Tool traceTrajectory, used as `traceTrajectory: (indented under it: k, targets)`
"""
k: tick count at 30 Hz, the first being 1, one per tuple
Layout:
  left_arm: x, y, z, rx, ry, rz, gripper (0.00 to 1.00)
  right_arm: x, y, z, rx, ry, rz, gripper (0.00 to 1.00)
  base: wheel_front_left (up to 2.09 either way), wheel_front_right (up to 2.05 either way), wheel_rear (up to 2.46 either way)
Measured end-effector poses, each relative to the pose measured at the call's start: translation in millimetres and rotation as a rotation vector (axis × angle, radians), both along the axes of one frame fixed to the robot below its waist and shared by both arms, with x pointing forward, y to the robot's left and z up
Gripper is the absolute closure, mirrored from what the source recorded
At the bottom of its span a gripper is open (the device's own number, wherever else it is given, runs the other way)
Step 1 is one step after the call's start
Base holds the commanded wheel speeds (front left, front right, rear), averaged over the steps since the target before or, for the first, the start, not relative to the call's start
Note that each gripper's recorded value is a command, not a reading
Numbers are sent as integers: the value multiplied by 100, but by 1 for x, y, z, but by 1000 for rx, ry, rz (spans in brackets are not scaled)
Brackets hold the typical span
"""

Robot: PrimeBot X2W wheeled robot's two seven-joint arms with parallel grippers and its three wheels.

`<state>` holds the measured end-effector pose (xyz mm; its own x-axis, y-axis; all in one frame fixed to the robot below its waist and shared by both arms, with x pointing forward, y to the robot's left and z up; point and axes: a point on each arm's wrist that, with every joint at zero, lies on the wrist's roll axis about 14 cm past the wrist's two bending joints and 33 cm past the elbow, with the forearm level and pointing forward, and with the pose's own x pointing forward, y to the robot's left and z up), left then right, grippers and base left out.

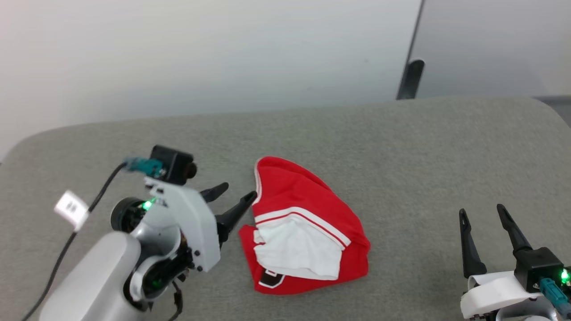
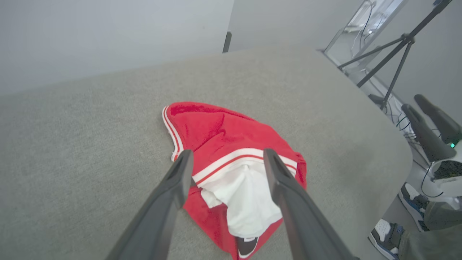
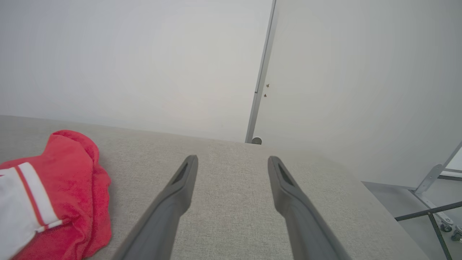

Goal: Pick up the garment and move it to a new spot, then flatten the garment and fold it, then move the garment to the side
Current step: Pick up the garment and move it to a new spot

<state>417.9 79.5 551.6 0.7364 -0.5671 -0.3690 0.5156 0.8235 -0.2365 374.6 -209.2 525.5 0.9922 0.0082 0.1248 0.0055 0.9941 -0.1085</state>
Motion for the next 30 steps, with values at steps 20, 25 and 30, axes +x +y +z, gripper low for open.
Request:
traceTrajectory:
  k: [20,25,30]
  targets:
    - [-54,108,15,-208,-469,373,0,0,41,19,-6,-55,128,0,0,0,0]
    - [-70,136,7,-197,-505,466,0,-3,40,19,3,-58,121,0,0,0,0]
    - [-86,168,6,-176,-536,568,0,-7,29,16,5,-50,89,0,0,0,0]
